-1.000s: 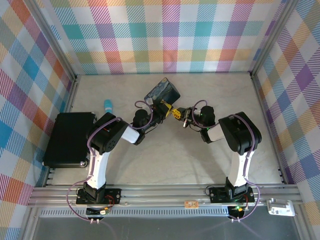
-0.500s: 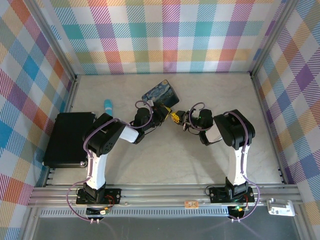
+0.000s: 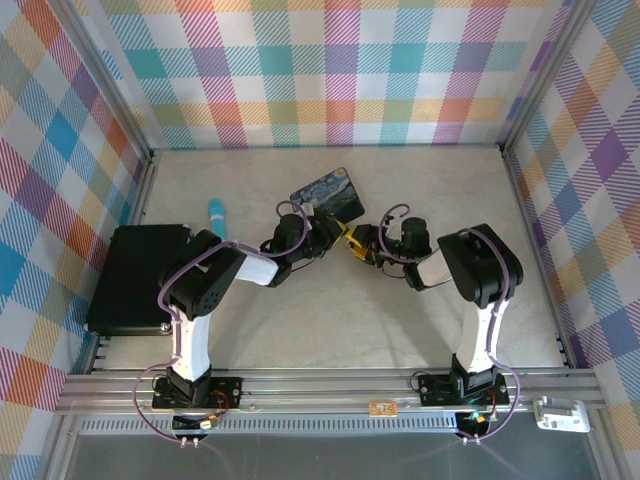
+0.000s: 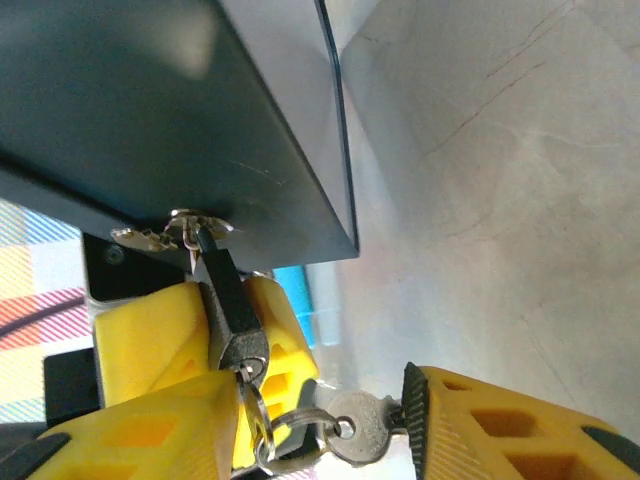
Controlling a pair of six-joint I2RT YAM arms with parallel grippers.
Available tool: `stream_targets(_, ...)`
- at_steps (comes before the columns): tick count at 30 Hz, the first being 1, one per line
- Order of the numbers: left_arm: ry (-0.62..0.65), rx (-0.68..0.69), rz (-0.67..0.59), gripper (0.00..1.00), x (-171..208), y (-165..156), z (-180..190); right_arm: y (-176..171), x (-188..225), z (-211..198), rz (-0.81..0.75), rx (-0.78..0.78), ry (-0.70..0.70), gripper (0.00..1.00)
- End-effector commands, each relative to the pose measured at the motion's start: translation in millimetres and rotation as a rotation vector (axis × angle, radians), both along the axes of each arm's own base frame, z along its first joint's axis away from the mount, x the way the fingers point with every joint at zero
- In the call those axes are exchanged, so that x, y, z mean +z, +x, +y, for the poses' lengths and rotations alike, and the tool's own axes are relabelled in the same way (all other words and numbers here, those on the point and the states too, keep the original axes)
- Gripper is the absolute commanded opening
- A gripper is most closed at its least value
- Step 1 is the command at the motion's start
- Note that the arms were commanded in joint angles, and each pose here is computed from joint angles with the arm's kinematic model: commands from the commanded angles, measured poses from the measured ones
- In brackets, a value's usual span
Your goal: Unlock the padlock with the key
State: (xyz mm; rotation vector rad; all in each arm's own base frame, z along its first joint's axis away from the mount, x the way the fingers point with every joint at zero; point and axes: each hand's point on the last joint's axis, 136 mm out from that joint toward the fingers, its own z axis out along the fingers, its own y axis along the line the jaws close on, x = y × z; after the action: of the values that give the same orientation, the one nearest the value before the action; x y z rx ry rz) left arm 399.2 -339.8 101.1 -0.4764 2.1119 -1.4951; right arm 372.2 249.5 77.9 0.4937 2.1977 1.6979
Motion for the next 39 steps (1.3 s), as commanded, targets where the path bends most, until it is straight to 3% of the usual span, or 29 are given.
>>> stream_targets(1,0.023,-0.05,-0.072,0.0,33,-2,-9,-7,0,-11,-0.082,0.043,-0.173,0.49)
stream_targets(14,0.361,-0.144,-0.022,0.0,-2,-23,5,-20,10,-49,-0.114,0.126,-0.622,0.51)
stream_targets(19,0.491,-0.164,-0.022,0.0,-20,-33,11,-24,15,-60,-0.121,0.115,-0.685,0.51)
stream_targets(25,0.556,-0.161,0.007,0.0,-38,-35,17,-32,14,-66,-0.112,0.109,-0.708,0.51)
stream_targets(32,0.574,-0.153,0.035,0.33,-47,-36,20,-38,14,-71,-0.116,0.109,-0.734,0.51)
stream_targets(39,0.501,-0.106,0.053,0.58,-39,-33,25,-40,22,-71,-0.144,0.113,-0.751,0.51)
